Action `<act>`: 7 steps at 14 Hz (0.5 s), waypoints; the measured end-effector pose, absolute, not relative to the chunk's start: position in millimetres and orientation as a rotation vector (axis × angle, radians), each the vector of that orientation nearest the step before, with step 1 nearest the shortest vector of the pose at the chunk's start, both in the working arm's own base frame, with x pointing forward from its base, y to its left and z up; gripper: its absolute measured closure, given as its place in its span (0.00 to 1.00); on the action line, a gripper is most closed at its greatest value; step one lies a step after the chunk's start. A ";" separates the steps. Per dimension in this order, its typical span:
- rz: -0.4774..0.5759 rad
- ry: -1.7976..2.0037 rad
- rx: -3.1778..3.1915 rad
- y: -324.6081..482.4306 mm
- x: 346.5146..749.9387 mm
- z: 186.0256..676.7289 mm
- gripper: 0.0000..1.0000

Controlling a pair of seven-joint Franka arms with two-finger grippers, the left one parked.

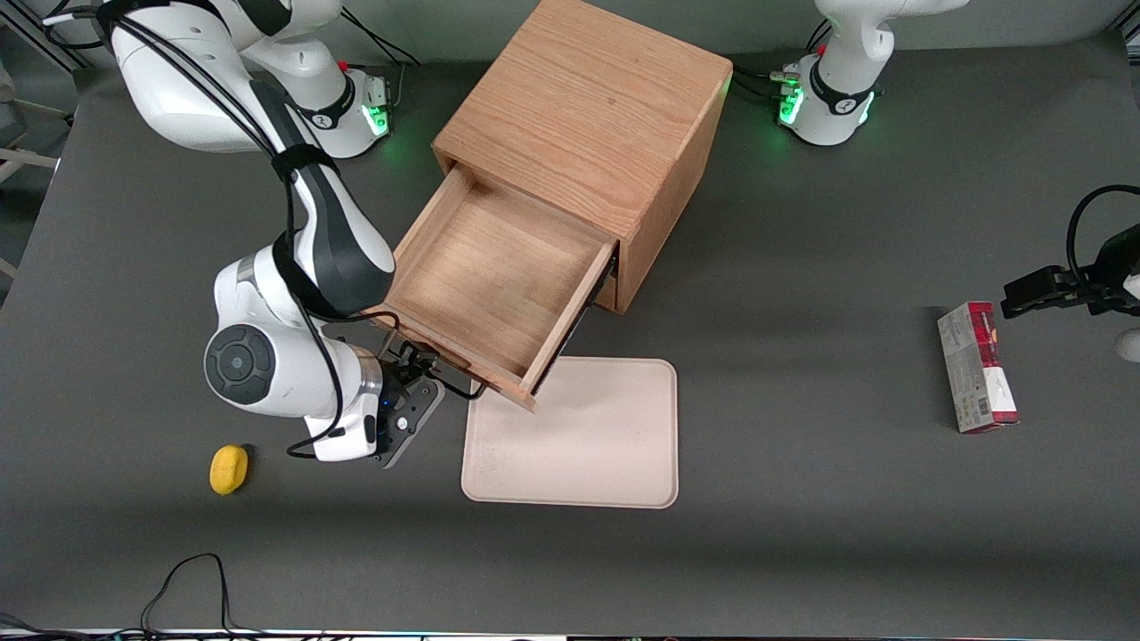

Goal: Open upper drawer

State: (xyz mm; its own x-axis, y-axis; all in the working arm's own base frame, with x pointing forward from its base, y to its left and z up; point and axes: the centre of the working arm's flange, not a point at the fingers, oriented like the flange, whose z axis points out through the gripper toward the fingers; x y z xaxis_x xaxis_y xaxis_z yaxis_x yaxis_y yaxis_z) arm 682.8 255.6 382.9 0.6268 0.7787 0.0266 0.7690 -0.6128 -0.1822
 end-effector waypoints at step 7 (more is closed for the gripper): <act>0.063 -1.278 -2.676 253.1 685.6 387.3 0.00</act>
